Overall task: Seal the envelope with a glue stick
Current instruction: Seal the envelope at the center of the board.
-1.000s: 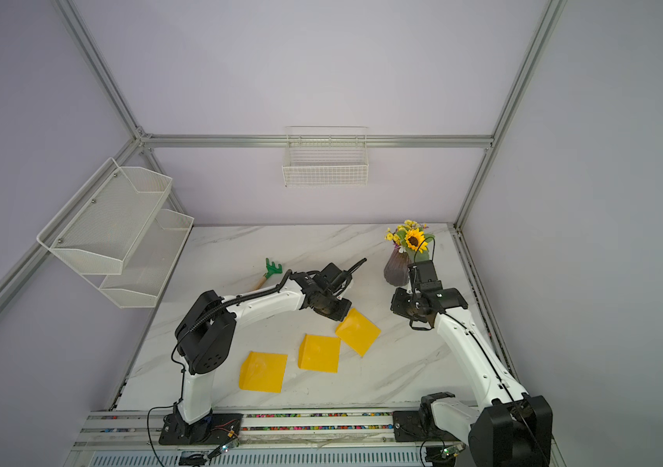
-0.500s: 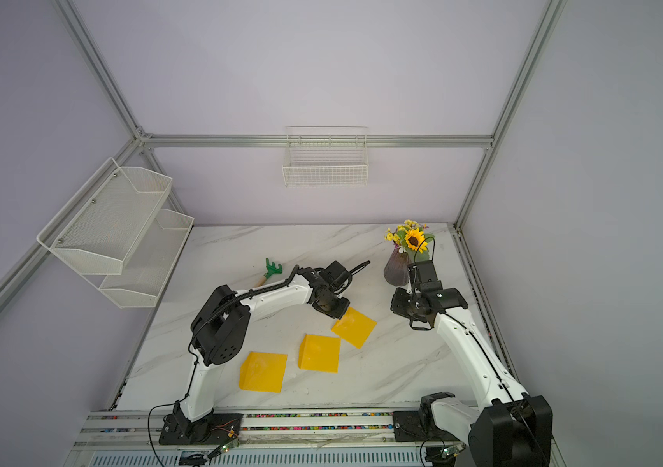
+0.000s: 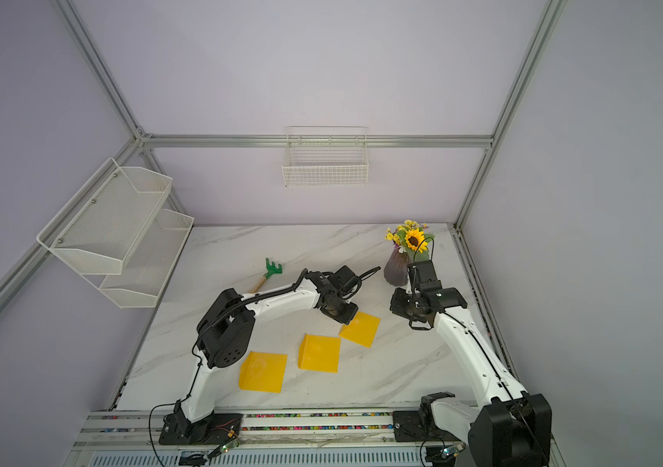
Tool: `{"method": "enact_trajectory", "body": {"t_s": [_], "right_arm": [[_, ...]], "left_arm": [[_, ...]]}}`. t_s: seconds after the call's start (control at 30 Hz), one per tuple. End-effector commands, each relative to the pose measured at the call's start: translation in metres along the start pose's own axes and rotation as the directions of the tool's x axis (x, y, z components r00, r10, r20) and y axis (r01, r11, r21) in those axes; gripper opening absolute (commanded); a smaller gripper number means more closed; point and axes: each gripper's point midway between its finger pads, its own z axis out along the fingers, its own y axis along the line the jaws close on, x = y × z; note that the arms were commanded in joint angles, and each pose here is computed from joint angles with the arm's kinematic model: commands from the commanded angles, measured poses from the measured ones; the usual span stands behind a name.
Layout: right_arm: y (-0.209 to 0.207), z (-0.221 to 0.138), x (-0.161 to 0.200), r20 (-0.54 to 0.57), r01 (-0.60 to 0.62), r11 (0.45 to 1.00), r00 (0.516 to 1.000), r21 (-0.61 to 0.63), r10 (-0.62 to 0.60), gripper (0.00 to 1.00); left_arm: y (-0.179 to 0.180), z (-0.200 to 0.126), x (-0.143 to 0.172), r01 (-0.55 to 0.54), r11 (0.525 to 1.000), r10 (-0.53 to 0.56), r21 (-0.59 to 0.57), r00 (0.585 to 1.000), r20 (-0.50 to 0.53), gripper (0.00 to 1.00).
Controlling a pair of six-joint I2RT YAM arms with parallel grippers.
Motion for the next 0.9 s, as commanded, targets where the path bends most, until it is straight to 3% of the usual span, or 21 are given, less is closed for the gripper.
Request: {"method": "enact_trajectory", "body": {"t_s": [0.0, 0.23, 0.37, 0.53, 0.87], "right_arm": [[0.003, 0.003, -0.003, 0.002, 0.009, 1.0, 1.0, -0.02, -0.009, 0.0], [0.004, 0.006, 0.0, -0.013, 0.007, 1.0, 1.0, -0.029, -0.007, 0.0], [0.006, 0.008, 0.0, -0.024, 0.004, 0.999, 1.0, -0.035, -0.005, 0.0], [0.006, 0.011, 0.002, -0.033, 0.006, 0.999, 0.999, -0.04, -0.008, 0.0], [0.006, 0.013, 0.003, -0.041, 0.007, 0.999, 0.999, -0.04, -0.008, 0.0]], "left_arm": [[-0.008, 0.002, -0.002, -0.002, 1.0, 0.003, 0.023, 1.0, -0.007, 0.0], [-0.017, 0.013, 0.001, -0.005, 0.999, 0.006, 0.05, 1.0, -0.025, 0.06], [-0.017, 0.016, 0.004, 0.0, 0.998, 0.002, 0.055, 0.999, -0.033, 0.25], [-0.015, 0.016, 0.008, 0.006, 0.998, -0.004, 0.059, 1.0, -0.031, 0.36], [-0.011, 0.024, 0.021, 0.106, 0.974, -0.096, 0.199, 0.994, -0.059, 0.36]]}}
